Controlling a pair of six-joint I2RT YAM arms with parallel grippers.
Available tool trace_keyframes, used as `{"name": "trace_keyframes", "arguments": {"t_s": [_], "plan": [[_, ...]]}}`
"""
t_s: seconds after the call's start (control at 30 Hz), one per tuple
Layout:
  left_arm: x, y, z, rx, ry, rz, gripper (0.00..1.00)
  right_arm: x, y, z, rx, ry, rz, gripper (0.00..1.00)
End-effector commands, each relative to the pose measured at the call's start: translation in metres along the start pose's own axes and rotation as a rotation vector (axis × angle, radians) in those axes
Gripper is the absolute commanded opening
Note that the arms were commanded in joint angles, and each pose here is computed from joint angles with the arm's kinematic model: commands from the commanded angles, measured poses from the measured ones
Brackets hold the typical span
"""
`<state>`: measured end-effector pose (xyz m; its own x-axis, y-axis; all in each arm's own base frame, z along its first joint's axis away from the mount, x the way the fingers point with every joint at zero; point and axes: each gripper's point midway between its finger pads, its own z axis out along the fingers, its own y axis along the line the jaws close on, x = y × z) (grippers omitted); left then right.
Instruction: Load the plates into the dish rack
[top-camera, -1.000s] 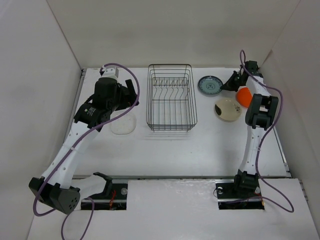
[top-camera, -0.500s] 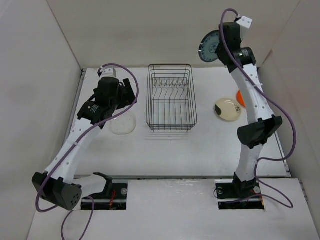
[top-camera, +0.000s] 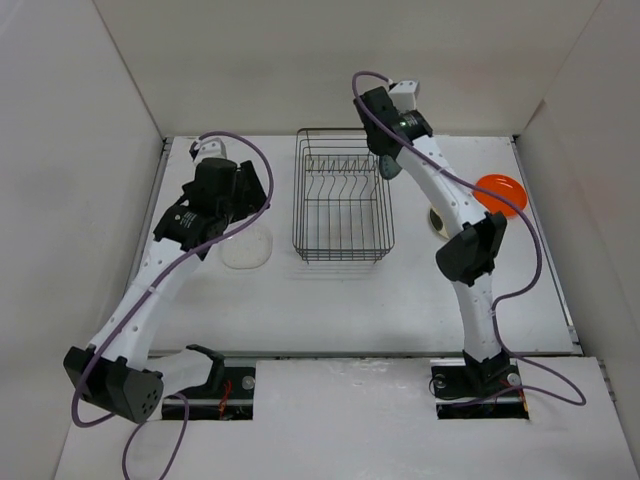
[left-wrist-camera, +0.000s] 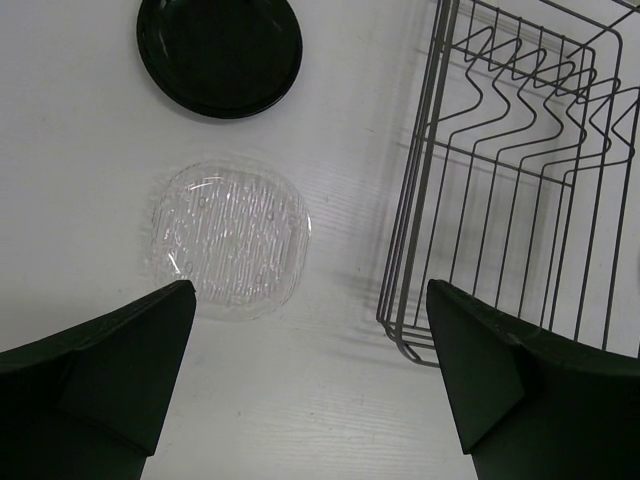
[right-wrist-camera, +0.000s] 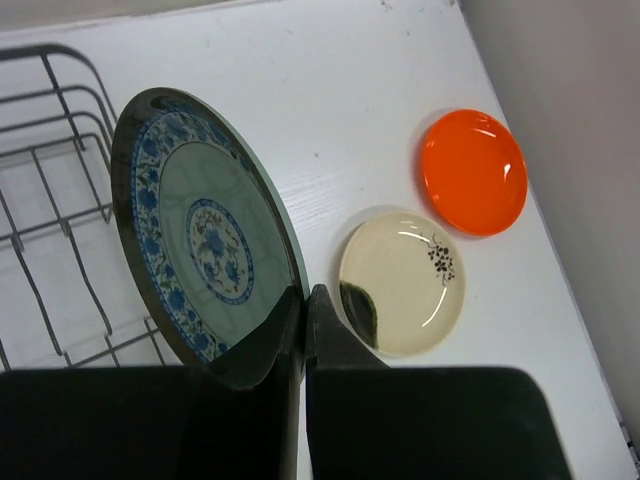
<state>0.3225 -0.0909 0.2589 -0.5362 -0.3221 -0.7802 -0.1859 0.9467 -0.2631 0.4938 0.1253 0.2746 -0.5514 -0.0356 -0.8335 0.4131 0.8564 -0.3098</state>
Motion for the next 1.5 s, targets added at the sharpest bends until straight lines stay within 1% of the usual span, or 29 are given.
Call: {"name": "trace_keyframes", "arguments": {"t_s": [0.0,0.17,0.37,0.73,0.83,0.9,0.93,0.97,1.07,1.17,1.2,1.27,1.3,1.37,1.4,1.43,1.47], "plan": [[-0.010,0.008,-0.012,-0.009,-0.050,-0.032,1.00,-0.016,-0.001,-0.018,-0.004,-0.050,0.022,0.00],[-0.007,0.013,-0.011,-0.021,-0.045,-0.034,1.00,-0.009,0.015,-0.014,-0.029,-0.040,0.011,0.00],[0.000,0.016,-0.008,-0.030,-0.030,-0.028,1.00,0.001,0.027,-0.002,-0.014,-0.029,-0.021,0.00],[0.001,0.019,-0.008,-0.028,-0.027,-0.024,1.00,0.005,0.044,0.010,-0.020,-0.043,-0.019,0.00],[0.004,0.018,-0.007,-0.021,-0.022,-0.015,1.00,0.013,0.055,0.019,-0.027,-0.037,-0.032,0.00],[0.004,0.018,-0.007,-0.021,-0.022,-0.015,1.00,0.013,0.064,0.016,-0.050,-0.049,-0.020,0.00],[0.004,0.018,-0.007,-0.021,-0.022,-0.015,1.00,0.016,0.066,0.018,-0.049,-0.047,-0.033,0.02],[0.004,0.018,-0.007,-0.021,-0.022,-0.015,1.00,0.017,0.070,0.014,-0.058,-0.051,-0.038,0.12],[0.002,0.017,-0.006,-0.016,-0.030,-0.018,1.00,0.015,0.077,0.017,-0.075,-0.060,-0.028,0.28],[0.006,0.017,-0.005,-0.013,-0.018,-0.015,1.00,0.021,0.086,0.019,-0.081,-0.060,-0.058,0.28],[0.006,0.017,-0.005,-0.013,-0.018,-0.015,1.00,0.018,0.086,0.017,-0.083,-0.066,-0.050,0.39],[0.006,0.017,-0.005,-0.013,-0.018,-0.015,1.00,0.013,0.082,0.013,-0.086,-0.073,-0.038,0.44],[0.006,0.017,-0.005,-0.013,-0.018,-0.015,1.00,0.010,0.076,0.011,-0.070,-0.081,-0.035,0.61],[0.004,0.016,-0.005,-0.008,-0.025,-0.018,1.00,0.008,0.071,0.002,-0.072,-0.089,-0.025,0.74],[0.007,0.014,-0.002,-0.002,-0.011,-0.015,1.00,-0.006,0.057,-0.012,-0.082,-0.105,0.050,0.82],[0.005,0.013,-0.002,0.002,-0.019,-0.017,1.00,-0.008,0.041,-0.006,-0.100,-0.077,0.093,0.88],[0.006,0.011,-0.002,0.013,-0.013,-0.017,1.00,0.014,0.038,0.009,-0.109,-0.033,0.099,0.88]]}}
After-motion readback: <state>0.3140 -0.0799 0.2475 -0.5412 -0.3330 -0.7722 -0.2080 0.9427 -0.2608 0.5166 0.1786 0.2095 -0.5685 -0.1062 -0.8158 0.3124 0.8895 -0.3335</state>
